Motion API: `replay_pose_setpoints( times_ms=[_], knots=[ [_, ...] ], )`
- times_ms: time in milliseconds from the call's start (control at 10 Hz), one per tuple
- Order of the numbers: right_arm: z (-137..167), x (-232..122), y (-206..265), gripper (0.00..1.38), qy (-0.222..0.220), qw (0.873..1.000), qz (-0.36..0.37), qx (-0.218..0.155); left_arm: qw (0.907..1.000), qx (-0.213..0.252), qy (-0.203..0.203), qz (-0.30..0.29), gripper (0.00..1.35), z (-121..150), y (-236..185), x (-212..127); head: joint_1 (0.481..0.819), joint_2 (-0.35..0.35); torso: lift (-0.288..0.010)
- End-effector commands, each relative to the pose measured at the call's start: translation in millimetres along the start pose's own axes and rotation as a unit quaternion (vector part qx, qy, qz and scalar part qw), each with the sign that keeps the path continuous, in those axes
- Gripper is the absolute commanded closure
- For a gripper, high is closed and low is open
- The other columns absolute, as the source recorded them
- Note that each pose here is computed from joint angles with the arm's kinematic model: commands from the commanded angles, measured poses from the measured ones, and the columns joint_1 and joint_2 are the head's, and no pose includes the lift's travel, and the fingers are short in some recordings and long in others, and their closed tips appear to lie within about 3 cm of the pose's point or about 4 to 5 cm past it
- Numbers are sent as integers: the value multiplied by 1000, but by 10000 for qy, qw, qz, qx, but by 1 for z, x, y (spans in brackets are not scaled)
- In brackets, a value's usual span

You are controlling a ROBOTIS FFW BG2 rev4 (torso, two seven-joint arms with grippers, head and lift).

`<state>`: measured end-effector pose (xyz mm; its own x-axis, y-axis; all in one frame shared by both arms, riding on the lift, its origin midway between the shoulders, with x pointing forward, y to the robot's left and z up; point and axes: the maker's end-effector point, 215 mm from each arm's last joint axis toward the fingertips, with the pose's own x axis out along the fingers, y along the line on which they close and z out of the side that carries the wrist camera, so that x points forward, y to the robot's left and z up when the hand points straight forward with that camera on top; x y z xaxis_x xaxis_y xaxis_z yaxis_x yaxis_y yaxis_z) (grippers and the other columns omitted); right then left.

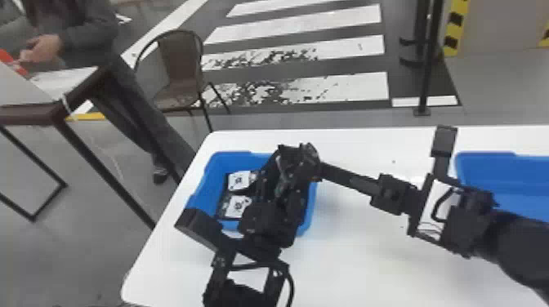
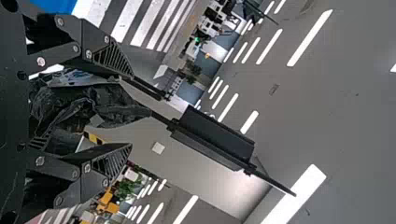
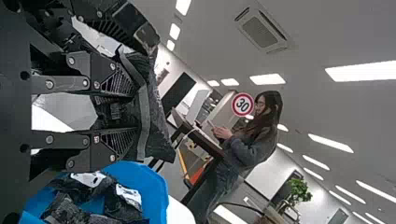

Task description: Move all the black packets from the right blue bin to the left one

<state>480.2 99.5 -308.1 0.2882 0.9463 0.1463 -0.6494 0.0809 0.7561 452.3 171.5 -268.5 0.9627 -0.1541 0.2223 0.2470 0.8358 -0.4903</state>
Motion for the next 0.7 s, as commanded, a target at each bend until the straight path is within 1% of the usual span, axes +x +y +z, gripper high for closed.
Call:
replay_pose_setpoints(
  times_ms=[0, 100, 400, 500, 600],
  knots=[
    [3, 1, 2, 894, -54, 10000, 26, 1, 9999, -13, 161, -12, 1056, -3, -6, -1, 695, 317, -140],
    [6, 1, 3, 894, -71, 10000, 44, -18, 9999, -18, 114, 57, 1199, -1, -4, -2, 695, 310, -140],
    [9, 1, 4, 894, -121, 9999, 53, -33, 9998, -74, 120, 121, 1217, -1, -3, -3, 695, 312, -140],
    [13, 2, 5, 799, -186, 9998, 67, -77, 9998, -74, 106, 128, 1217, -1, -3, -4, 695, 310, -140],
    [19, 0, 5, 394, -299, 9994, 58, -148, 9998, -52, 34, 171, 1217, 4, 1, -5, 695, 309, -140]
  ],
)
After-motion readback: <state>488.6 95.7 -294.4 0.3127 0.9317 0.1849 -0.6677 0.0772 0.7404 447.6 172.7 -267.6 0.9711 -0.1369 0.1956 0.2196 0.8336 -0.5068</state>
